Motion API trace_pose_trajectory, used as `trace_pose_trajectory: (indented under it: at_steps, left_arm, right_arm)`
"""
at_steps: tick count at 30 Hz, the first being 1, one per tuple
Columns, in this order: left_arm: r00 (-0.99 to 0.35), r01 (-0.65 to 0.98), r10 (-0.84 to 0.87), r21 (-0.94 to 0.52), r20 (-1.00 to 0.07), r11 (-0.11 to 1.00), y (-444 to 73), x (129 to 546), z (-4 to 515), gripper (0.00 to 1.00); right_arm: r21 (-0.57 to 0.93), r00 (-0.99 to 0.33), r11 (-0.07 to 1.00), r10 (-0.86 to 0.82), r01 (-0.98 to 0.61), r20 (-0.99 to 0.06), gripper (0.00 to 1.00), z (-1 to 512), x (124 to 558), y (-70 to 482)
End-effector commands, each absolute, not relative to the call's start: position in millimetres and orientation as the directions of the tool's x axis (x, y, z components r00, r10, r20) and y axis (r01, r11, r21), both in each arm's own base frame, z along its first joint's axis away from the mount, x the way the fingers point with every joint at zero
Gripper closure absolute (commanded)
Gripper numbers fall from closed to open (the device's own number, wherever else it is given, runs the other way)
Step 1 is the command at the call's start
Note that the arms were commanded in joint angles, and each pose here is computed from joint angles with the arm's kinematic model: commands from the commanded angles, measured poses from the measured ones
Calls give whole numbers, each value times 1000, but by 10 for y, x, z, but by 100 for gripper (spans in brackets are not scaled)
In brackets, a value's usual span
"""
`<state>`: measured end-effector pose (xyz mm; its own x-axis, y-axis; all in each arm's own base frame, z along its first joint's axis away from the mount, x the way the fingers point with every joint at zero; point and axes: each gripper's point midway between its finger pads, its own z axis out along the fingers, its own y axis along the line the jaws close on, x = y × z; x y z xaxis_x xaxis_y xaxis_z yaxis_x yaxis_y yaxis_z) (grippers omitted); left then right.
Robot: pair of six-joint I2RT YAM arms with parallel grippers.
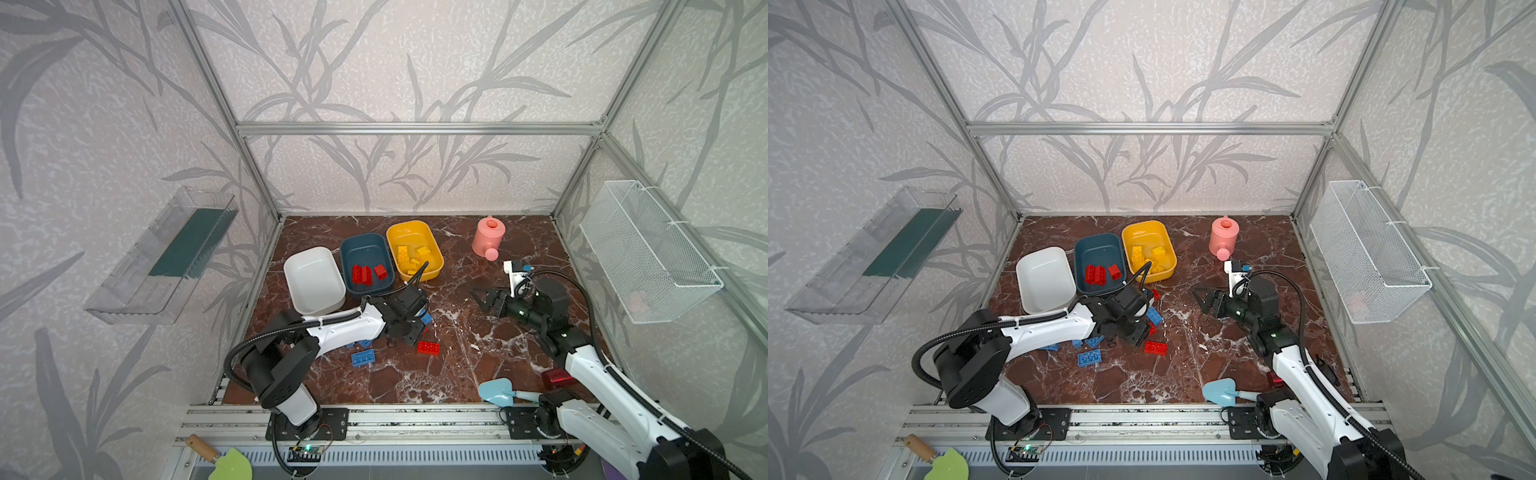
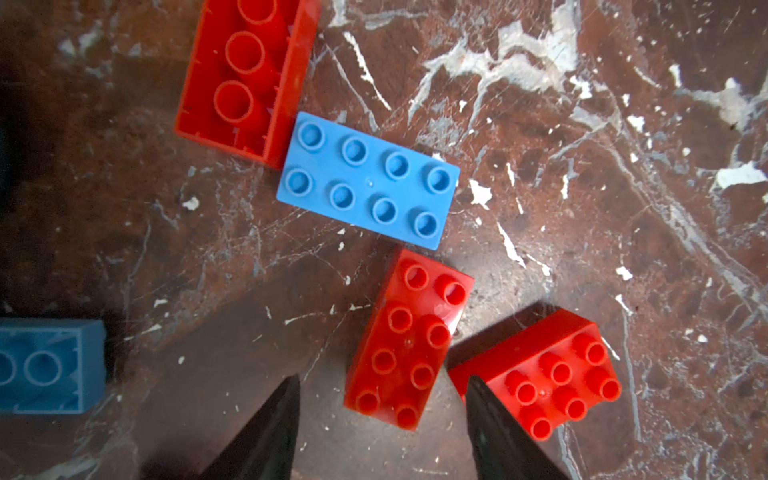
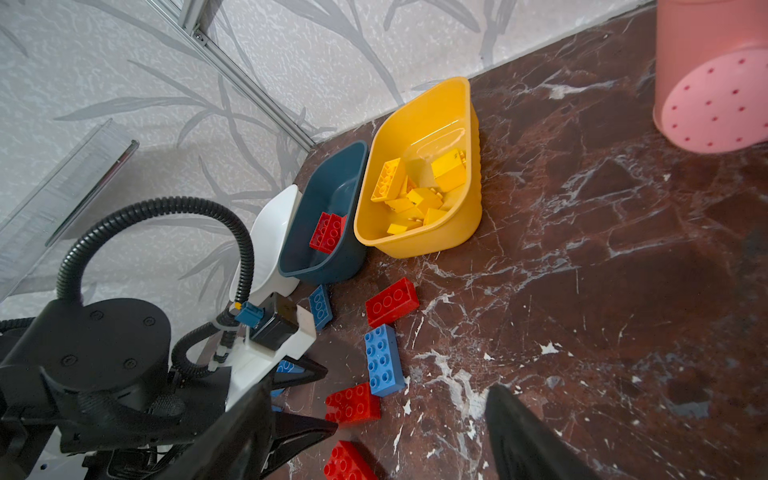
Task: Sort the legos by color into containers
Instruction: 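Lower the left gripper and close it on a red 2x4 brick, then lift the red brick with the left gripper over the teal tub and release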
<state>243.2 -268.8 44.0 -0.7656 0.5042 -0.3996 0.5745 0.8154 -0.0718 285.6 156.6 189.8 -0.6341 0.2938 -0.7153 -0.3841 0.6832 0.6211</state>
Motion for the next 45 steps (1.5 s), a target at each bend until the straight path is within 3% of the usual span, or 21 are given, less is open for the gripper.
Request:
trace_pose_trajectory:
  at_steps: [1, 8, 16, 26, 32, 35, 39, 45]
  left_arm:
    - [-753, 606, 554, -46, -356, 794, -2687, 2409, 353, 40]
    - [-753, 609, 569, -23, -331, 793, -2696, 2450, 224, 44]
    - [-751, 616, 570, -44, -333, 786, -2814, 2491, 144, 65]
    - [-748, 577, 500, -57, -437, 814, -2743, 2504, 654, 73]
    - [-728, 419, 357, 33, -586, 908, -2290, 2660, 1396, 72]
    - [-721, 328, 250, -2, -647, 945, -2005, 2793, 1726, 72]
    - [-754, 213, 111, -81, -648, 974, -1612, 3024, 1944, 72]
    - [-785, 104, 33, -79, -618, 991, -1219, 3516, 1948, 72]
  right_arm:
    - [630, -638, 680, 303, -375, -708, 19, 1830, 2877, 1562]
    - [634, -637, 677, 310, -374, -706, 20, 1818, 2871, 1560]
    - [631, -635, 679, 308, -375, -709, 20, 1829, 2856, 1554]
    - [604, -635, 689, 267, -400, -725, 21, 1873, 2792, 1617]
    - [574, -643, 697, 210, -430, -737, 21, 1803, 2717, 1762]
    - [543, -631, 701, 170, -463, -757, 21, 1772, 2660, 1879]
    - [510, -623, 700, 119, -500, -773, 21, 1732, 2582, 2020]
    - [511, -629, 682, 95, -523, -771, 21, 1659, 2492, 2120]
